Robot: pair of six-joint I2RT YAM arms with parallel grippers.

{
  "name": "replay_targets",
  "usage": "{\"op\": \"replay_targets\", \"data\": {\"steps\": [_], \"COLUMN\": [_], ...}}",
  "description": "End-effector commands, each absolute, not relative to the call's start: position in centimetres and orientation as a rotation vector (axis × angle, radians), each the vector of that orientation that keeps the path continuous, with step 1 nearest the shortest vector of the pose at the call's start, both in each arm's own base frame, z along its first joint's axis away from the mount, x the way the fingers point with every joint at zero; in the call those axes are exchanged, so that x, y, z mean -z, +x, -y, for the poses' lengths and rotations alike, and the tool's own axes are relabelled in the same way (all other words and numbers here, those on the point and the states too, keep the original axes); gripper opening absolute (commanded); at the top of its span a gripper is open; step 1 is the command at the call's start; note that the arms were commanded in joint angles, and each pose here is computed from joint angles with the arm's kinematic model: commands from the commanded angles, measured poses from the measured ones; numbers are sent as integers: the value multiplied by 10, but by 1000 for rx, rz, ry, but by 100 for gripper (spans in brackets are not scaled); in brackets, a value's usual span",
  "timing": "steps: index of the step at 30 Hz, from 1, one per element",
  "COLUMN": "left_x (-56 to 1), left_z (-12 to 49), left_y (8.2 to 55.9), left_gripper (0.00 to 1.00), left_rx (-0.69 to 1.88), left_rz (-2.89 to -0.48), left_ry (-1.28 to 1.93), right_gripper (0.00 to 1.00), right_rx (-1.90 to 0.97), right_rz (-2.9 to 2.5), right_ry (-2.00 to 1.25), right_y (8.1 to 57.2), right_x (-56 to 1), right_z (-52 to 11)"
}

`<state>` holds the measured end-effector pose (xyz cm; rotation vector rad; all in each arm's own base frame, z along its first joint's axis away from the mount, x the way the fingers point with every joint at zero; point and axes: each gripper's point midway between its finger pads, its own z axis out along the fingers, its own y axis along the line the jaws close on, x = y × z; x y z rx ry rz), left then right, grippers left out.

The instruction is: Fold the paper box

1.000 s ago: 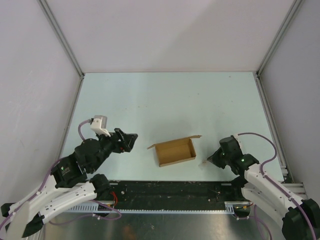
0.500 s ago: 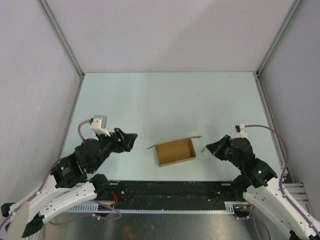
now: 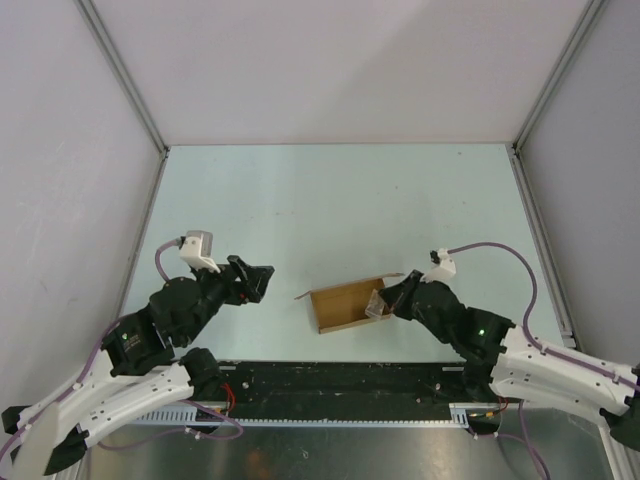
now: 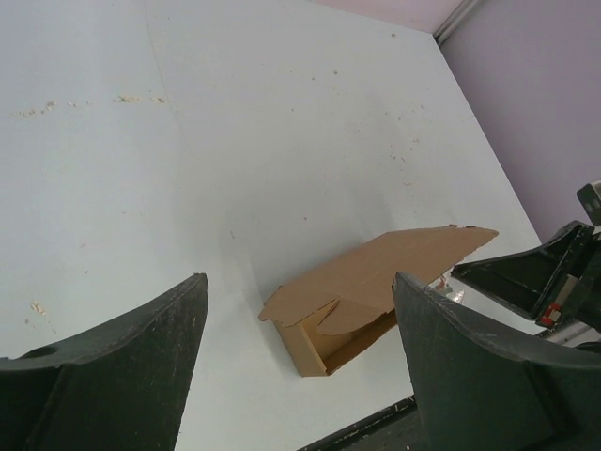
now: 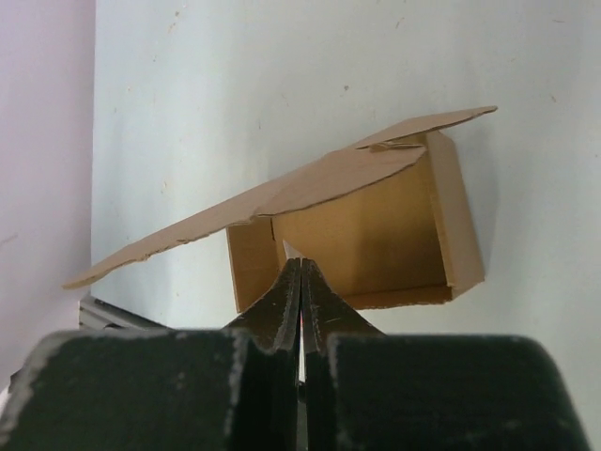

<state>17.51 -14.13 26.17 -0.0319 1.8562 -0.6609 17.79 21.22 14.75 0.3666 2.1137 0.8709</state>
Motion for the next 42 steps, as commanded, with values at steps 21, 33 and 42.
{"op": "replay_targets", "data": {"steps": [21,33,42], "left_x": [-260,-240,-222], "left_z": [139,160,141], "left_y": [178,192,193], "left_gripper": [85,88,50], "left_rx": [653,571,490], "left_rz": [-1848,-1977,-2075], "left_ry": [-67,-69,-138], "right_gripper": [49,44,17], "right_rx": [-882,-487,-566], "right_rz": [-1900,-1903,-2241], "right_ry": [655,511,279], "right_y": [178,193,264], "right_x": [-166,-217,-210], "right_z": [-175,-115,-122]}}
